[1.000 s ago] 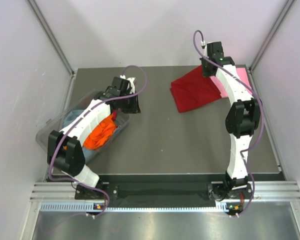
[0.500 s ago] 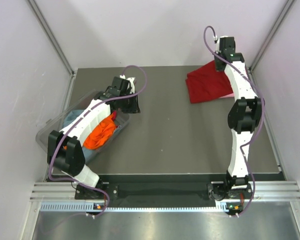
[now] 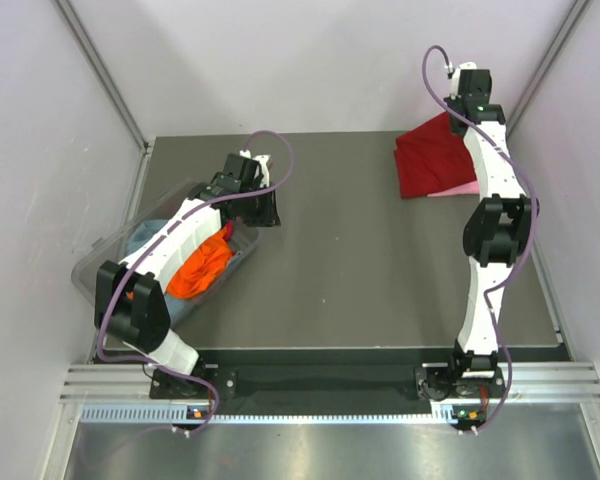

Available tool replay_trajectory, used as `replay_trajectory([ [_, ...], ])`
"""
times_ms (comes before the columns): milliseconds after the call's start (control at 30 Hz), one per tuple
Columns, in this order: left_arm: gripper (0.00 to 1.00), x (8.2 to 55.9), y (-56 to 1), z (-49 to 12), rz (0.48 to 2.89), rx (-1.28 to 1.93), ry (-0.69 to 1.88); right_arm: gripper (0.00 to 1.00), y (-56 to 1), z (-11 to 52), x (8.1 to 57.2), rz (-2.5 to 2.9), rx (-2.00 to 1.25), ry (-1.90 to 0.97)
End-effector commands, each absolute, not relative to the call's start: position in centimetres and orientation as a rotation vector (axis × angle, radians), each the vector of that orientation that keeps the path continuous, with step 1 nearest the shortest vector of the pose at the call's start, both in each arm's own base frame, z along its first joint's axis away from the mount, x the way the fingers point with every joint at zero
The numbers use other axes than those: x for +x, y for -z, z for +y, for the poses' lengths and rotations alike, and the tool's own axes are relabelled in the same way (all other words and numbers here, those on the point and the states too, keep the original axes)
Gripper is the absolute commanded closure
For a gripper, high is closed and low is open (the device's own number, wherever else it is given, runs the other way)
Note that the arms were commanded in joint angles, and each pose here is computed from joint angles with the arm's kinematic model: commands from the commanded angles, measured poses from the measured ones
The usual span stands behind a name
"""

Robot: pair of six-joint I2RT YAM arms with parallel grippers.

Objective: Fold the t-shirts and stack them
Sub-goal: Neatly place the folded tshirt to the corner, then reset both grippers

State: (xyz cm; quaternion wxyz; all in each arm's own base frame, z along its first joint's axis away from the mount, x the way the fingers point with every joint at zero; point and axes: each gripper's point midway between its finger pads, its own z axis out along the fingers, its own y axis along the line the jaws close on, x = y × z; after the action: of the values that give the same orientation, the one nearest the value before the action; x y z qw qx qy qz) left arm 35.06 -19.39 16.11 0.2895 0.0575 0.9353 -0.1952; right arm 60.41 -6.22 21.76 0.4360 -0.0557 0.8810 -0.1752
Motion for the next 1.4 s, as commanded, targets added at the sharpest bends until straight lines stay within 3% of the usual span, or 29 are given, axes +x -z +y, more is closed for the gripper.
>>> replay_trajectory([
  [0, 0.69, 35.9, -17.2, -19.7, 2.434, 0.184, 0.521, 1.0, -27.7, -8.5, 61.8, 2.018, -0.086, 0.485],
  [433, 0.69, 35.8, -16.8, -19.6, 2.448, 0.188, 0.513, 1.0, -22.9, -13.6, 65.0, 2.006, -0.088, 0.522],
  [633, 0.69, 35.8, -16.1, -19.8, 2.468, 0.193, 0.517, 0.9, -20.1, -17.5, 66.8, 1.969, -0.009, 0.555],
  [700, 0.68, 35.8, -16.1, -20.0, 2.468, 0.197, 0.526, 0.69, -20.1, -18.3, 67.0, 1.946, 0.018, 0.578],
  [833, 0.68, 35.9, -16.9, -20.3, 2.447, 0.202, 0.554, 0.44, -22.0, -18.4, 66.0, 1.924, 0.098, 0.58],
  [867, 0.68, 35.9, -17.0, -20.3, 2.443, 0.204, 0.559, 0.32, -23.0, -17.8, 65.2, 1.922, 0.106, 0.568],
  [933, 0.68, 35.8, -18.0, -20.6, 2.416, 0.203, 0.586, 0.25, -23.7, -17.5, 63.9, 1.934, 0.168, 0.563],
  [1033, 0.68, 35.9, -20.0, -21.2, 2.35, 0.213, 0.638, 0.0, -27.4, -14.9, 60.2, 1.935, 0.252, 0.501],
  [1200, 0.68, 35.4, -26.9, -21.9, 2.155, 0.244, 0.741, 0.0, -29.4, -7.9, 53.9, 2.009, 0.276, 0.312],
  [1233, 0.67, 35.4, -28.3, -22.2, 2.116, 0.244, 0.765, 0.0, -31.4, -6.0, 51.5, 2.015, 0.273, 0.214],
  [1367, 0.63, 34.3, -33.5, -22.3, 1.98, 0.256, 0.826, 0.0, -30.9, 1.6, 44.3, 2.119, 0.233, -0.194],
])
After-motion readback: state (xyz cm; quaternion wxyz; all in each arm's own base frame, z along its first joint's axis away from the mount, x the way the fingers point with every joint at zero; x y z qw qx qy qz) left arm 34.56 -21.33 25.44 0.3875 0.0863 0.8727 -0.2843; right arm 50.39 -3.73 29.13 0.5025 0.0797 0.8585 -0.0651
